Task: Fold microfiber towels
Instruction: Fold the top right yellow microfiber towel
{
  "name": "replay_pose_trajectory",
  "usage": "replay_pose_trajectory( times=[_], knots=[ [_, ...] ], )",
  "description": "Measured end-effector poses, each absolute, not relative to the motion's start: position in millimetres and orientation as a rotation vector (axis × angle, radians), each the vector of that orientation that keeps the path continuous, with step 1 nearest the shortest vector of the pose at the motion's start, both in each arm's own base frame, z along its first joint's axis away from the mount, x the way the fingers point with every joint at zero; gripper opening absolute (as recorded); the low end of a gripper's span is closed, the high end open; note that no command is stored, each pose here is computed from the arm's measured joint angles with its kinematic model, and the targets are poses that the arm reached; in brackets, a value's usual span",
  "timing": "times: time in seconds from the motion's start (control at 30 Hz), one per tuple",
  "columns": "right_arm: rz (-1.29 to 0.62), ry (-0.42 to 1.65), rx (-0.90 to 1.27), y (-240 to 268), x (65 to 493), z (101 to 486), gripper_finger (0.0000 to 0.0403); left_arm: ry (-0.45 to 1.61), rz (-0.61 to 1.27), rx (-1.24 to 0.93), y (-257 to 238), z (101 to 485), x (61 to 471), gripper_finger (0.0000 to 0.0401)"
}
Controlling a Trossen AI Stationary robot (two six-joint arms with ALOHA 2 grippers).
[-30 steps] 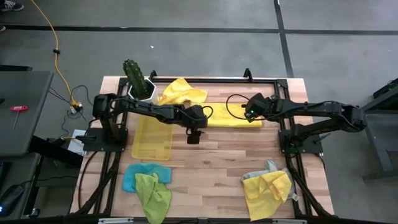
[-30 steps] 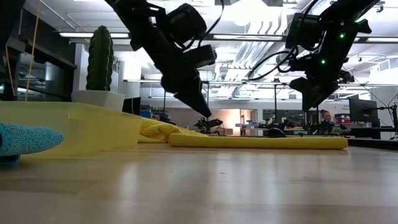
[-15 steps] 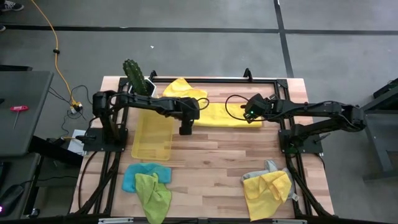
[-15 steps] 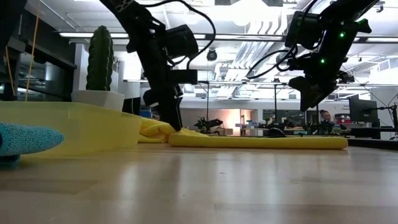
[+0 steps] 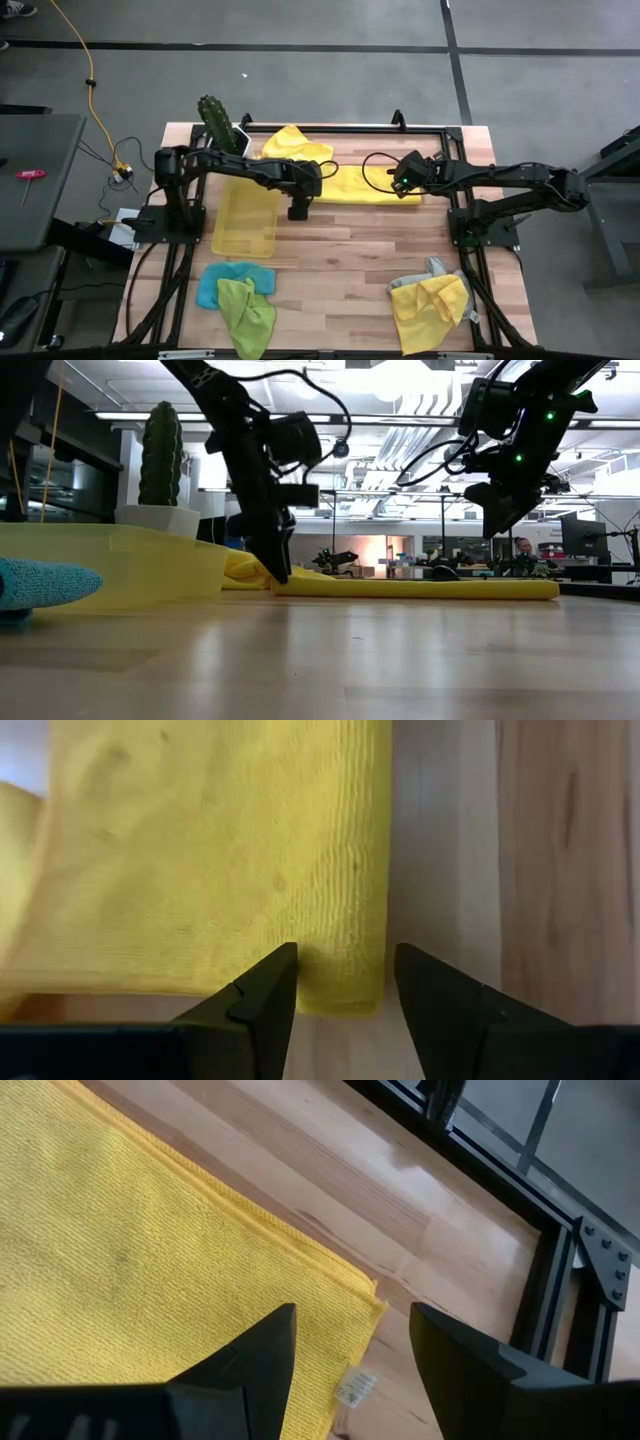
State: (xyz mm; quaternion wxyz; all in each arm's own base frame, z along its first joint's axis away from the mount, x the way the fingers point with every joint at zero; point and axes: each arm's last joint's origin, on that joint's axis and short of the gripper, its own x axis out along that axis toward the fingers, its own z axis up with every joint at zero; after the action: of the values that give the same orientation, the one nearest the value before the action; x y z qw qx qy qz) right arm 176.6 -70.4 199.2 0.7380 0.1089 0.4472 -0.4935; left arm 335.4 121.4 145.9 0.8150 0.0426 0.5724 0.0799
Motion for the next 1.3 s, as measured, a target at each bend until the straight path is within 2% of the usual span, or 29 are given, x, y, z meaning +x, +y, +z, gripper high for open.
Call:
replay_pose_trajectory(
  times=[0.3, 0.53, 0.73, 1.13, 1.3],
  knots=[
    [-1.033, 1.014, 0.200, -70.2, 177.4, 199.1, 0.0190, 1.250, 0.149, 0.101, 118.0, 135.8, 337.9, 0.0158],
    [-0.652, 1.210, 0.189, -61.8, 176.0, 193.5, 0.0190, 1.259, 0.183, 0.112, 118.8, 135.9, 337.6, 0.0141],
    [-0.442, 1.205, 0.252, -57.0, 179.5, 187.2, 0.0190, 1.259, 0.188, 0.110, 118.9, 135.9, 337.4, 0.0099],
    [-0.482, 1.228, 0.319, -56.0, 176.5, 185.8, 0.0190, 1.355, 0.252, 0.114, 118.6, 134.0, 329.2, 0.0007],
    [-0.454, 1.278, 0.335, -56.3, 180.6, 177.4, 0.0190, 1.348, 0.254, 0.115, 118.8, 134.2, 329.9, 0.0009]
  ],
)
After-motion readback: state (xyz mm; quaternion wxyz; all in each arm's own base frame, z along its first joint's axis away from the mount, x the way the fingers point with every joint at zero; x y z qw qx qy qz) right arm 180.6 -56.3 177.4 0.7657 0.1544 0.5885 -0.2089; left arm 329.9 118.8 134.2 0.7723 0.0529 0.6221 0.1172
